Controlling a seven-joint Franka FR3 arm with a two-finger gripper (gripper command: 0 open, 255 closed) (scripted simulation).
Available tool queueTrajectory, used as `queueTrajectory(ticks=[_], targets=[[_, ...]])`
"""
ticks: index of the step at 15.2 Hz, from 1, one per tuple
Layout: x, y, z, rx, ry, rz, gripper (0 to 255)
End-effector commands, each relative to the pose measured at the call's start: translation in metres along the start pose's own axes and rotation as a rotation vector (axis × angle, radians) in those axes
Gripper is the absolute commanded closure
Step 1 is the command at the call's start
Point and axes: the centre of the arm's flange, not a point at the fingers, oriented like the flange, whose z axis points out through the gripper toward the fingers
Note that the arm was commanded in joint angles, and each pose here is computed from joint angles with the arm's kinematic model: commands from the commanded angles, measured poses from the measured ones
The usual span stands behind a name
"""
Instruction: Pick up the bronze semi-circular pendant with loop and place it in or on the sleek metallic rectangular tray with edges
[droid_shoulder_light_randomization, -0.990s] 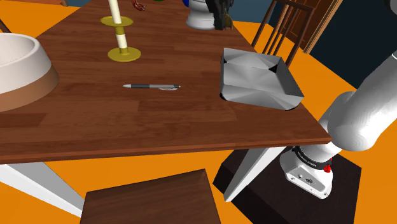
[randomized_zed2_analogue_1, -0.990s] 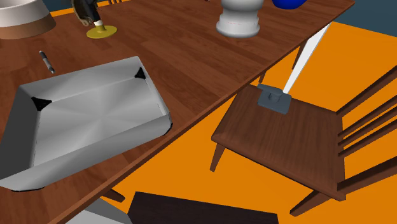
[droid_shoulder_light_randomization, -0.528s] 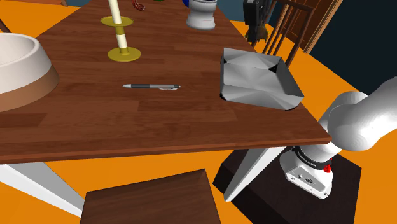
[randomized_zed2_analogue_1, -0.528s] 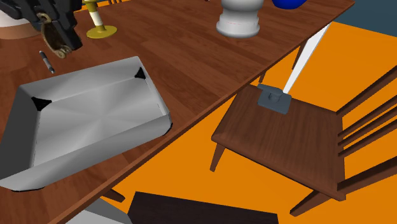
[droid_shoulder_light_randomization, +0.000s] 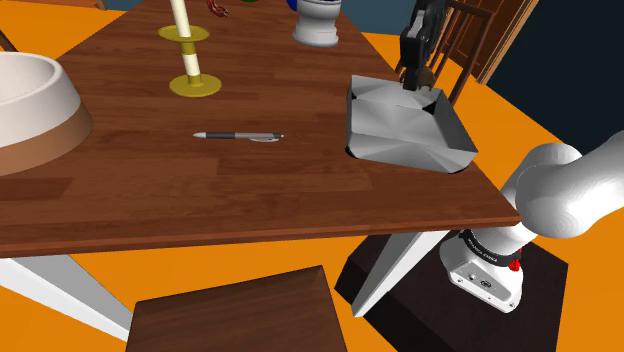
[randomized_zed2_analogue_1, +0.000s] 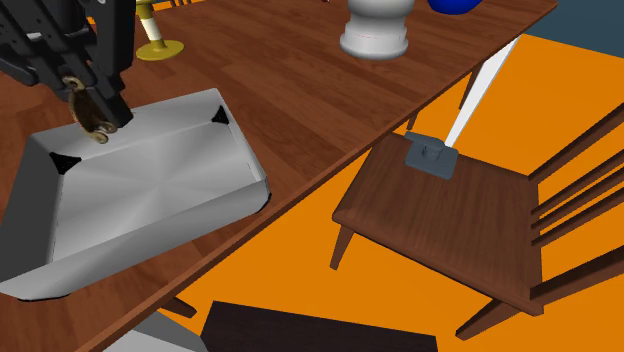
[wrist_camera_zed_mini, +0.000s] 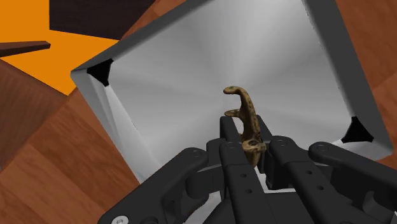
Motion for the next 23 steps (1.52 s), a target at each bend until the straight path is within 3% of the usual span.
queueTrajectory(ticks=[1,5,13,14,19,23], targets=[[0.002,0.0,0.012,0.0,0.0,0.0,255],[0.005,-0.003,0.036,0.0,0.0,0.0,255],[0.005,-0.003,0.036,0.0,0.0,0.0,255],[0.005,-0.003,0.036,0.0,0.0,0.0,0],[0.005,-0.003,0.036,0.0,0.0,0.0,0],[0.005,-0.003,-0.014,0.0,0.0,0.0,0]])
